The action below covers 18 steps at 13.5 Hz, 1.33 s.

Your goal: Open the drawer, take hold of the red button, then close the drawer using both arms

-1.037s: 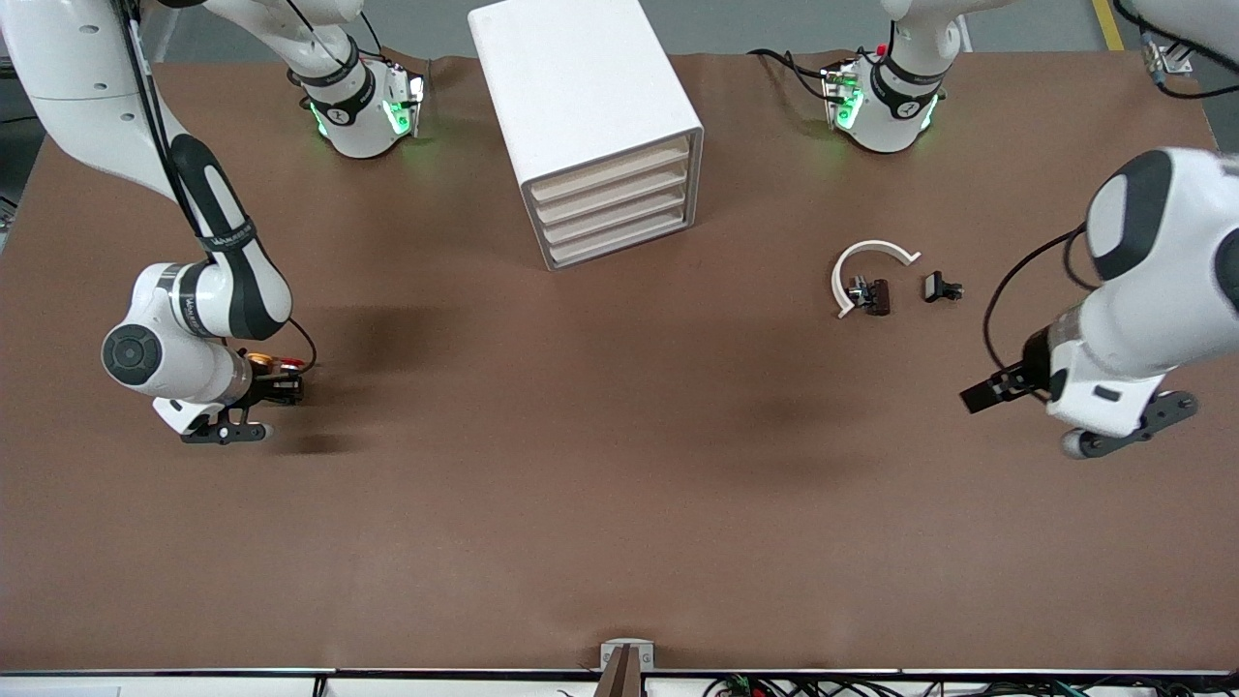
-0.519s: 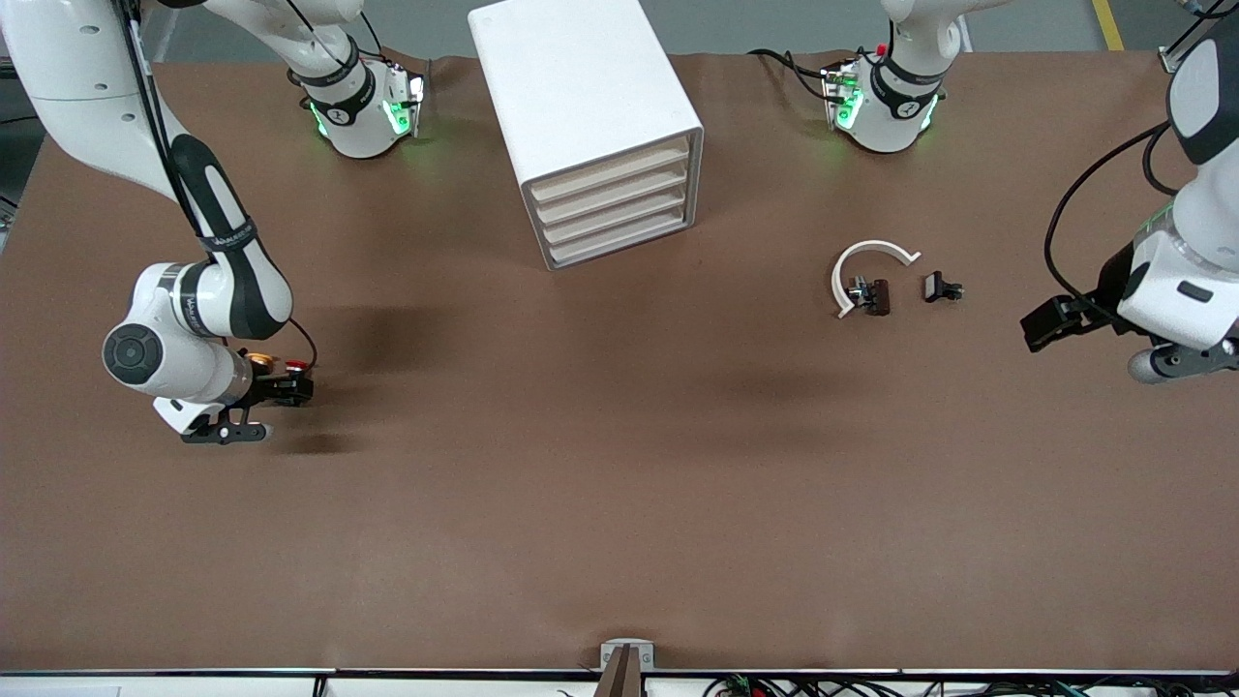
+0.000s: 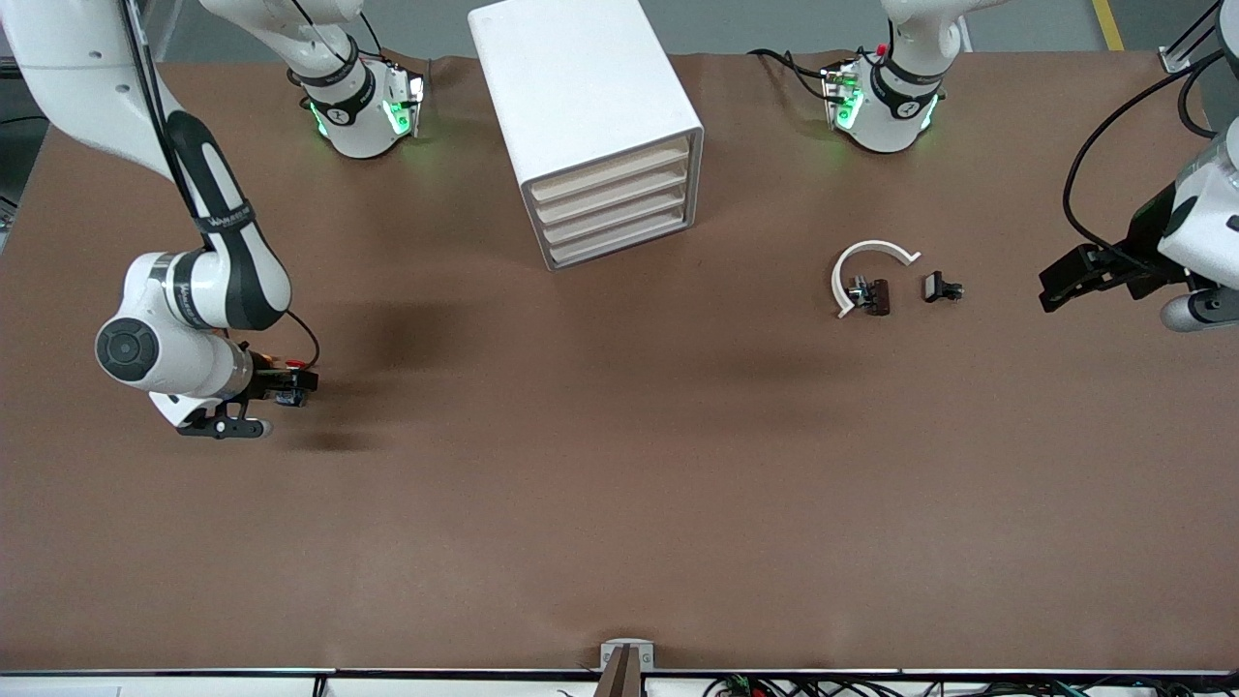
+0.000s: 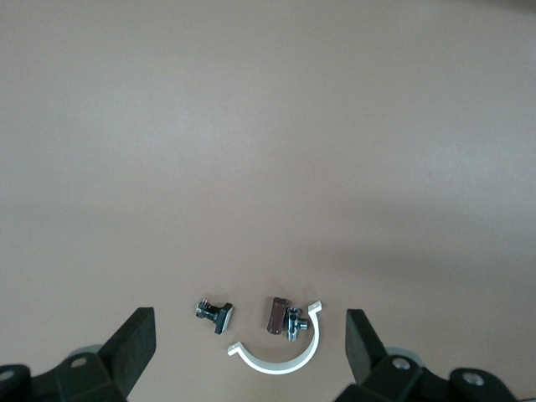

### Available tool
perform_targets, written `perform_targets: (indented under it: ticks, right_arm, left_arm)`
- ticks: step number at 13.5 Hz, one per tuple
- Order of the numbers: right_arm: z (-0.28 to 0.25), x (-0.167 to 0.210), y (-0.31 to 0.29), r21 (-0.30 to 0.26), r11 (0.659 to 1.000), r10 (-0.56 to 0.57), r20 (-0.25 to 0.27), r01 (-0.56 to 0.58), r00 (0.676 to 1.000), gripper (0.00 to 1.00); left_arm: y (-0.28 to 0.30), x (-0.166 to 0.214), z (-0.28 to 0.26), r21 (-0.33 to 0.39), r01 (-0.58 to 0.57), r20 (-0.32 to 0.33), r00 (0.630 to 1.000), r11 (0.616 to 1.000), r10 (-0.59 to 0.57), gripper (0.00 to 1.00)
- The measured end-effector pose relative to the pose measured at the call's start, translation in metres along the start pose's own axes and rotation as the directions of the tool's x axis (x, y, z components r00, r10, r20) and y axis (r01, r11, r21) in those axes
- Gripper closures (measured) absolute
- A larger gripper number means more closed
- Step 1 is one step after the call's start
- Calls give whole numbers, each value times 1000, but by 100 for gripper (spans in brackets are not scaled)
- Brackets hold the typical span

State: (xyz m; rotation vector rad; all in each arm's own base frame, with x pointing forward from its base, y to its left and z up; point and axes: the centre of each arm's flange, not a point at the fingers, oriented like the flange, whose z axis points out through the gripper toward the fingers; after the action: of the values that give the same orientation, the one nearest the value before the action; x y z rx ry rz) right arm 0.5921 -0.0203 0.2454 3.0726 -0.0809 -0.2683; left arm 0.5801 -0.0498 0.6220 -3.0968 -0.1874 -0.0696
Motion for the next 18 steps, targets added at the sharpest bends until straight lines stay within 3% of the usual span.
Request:
perform_targets:
  ticks: [4,10,14,18]
  right_arm:
    - [-85,-27,-32,-20,1000,-5,-14,4,1000,0]
    - [-198,-88,-26,-22,1000,6,-39,-7,999,0]
    - [-251,-123,-19,-21,1000,19,-52,-20,998,0]
    - [-316,-148,-7,-16,999,39,-55,-40,998,0]
  left_arm:
    - [16,-30,-20,31,-26,4,1000,999,26,0]
    - [7,-72,-41,55,-115,26,993,992,114,0]
    - [-2,-92,-42,18,-116,29,993,993,115,0]
    - [-16,-95,-35,-1,-90,-9,996,996,90,0]
